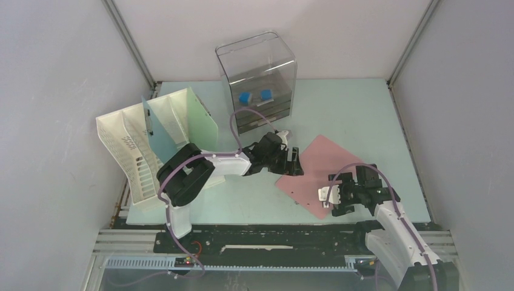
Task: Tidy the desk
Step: Pick up the folder from the center of the board.
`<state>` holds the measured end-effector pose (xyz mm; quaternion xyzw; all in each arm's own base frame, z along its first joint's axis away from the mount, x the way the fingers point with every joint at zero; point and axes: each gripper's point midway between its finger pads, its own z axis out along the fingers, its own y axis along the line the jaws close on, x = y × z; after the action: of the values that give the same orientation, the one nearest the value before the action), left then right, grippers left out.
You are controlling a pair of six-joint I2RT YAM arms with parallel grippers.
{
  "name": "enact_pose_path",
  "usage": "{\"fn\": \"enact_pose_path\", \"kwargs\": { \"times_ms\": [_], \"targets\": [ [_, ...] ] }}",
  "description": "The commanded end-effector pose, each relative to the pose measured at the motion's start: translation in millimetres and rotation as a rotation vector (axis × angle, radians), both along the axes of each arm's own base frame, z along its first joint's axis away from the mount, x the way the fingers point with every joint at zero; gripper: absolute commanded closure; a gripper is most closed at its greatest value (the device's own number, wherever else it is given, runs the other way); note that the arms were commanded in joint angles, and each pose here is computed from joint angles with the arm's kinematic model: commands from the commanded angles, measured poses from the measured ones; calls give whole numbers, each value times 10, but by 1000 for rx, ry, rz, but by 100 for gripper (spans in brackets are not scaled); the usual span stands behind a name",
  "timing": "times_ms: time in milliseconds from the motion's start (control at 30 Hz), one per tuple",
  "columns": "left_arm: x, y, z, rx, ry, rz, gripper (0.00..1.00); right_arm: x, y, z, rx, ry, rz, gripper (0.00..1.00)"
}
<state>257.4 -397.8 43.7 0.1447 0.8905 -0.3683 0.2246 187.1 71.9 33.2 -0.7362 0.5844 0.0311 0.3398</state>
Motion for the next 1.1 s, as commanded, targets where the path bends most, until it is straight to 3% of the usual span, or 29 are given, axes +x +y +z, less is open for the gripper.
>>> {"fn": "enact_pose_path", "kwargs": {
  "times_ms": [0,400,1067],
  "targets": [
    [-82,-173,153,-90,50,-41,12,8,60,-12,44,2,-21,0],
    [-60,-86,475,-201,38,7,11,156,200,436,228,31,-171,0],
    [-54,24,195,-149,69,1,9,381,338,994,368,-22,-194,4]
  ]
}}
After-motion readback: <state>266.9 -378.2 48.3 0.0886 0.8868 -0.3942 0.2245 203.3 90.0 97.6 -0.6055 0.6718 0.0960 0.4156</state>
